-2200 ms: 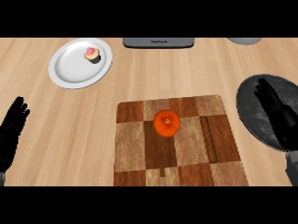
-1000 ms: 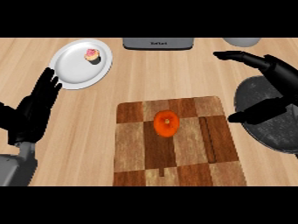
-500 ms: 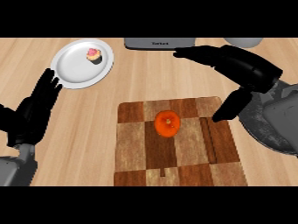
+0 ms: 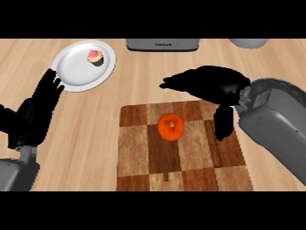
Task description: Pick the squash from the cutting board and place it in the pan
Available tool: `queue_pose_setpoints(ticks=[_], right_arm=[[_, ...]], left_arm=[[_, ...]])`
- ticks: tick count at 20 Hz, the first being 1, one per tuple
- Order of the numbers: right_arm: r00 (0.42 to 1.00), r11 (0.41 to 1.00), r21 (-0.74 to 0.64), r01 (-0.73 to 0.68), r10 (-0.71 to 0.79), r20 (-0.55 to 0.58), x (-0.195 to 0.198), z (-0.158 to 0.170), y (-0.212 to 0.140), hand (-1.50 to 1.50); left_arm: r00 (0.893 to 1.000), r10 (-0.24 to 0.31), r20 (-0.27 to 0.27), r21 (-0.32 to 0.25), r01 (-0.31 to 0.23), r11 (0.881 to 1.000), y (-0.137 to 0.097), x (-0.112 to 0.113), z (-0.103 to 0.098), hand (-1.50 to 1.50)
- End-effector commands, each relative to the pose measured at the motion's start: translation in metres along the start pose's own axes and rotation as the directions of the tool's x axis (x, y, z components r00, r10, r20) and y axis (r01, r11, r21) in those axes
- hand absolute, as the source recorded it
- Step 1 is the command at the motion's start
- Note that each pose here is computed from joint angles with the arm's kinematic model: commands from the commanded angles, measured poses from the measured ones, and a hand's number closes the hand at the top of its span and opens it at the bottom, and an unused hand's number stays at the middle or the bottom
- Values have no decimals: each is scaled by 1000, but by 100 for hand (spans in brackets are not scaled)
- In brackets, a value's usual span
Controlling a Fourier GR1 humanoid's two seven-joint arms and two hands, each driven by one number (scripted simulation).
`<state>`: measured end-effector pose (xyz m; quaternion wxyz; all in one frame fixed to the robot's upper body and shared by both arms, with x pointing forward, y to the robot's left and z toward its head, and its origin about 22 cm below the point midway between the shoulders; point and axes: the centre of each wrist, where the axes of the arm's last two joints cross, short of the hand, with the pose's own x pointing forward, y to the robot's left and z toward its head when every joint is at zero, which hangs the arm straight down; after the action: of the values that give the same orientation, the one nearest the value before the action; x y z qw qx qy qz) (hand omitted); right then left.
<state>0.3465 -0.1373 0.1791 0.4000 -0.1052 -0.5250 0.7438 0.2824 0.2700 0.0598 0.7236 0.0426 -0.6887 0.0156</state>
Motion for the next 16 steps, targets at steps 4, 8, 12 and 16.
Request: queue_pose_setpoints(ticks=[4,8,12,16], right_arm=[[991,988,67,-136,137,-11,37,2,10,-150],[967,971,47,-236,239,-89,45,10,12,-150],[957,965,37,-261,263,-122,72,-12,10,-150],[976,977,-8,-213,212,-52,91,-3,36,-150]], left_arm=[[1000,9,3,15,-9,1000,15,-6,-2,0],[1000,7,-6,13,-6,1000,25,-3,1,0],[1000,19,-6,7,-19,1000,1,-6,0,0],[1000,1,9,11,-1,1000,10,-1,-4,0]])
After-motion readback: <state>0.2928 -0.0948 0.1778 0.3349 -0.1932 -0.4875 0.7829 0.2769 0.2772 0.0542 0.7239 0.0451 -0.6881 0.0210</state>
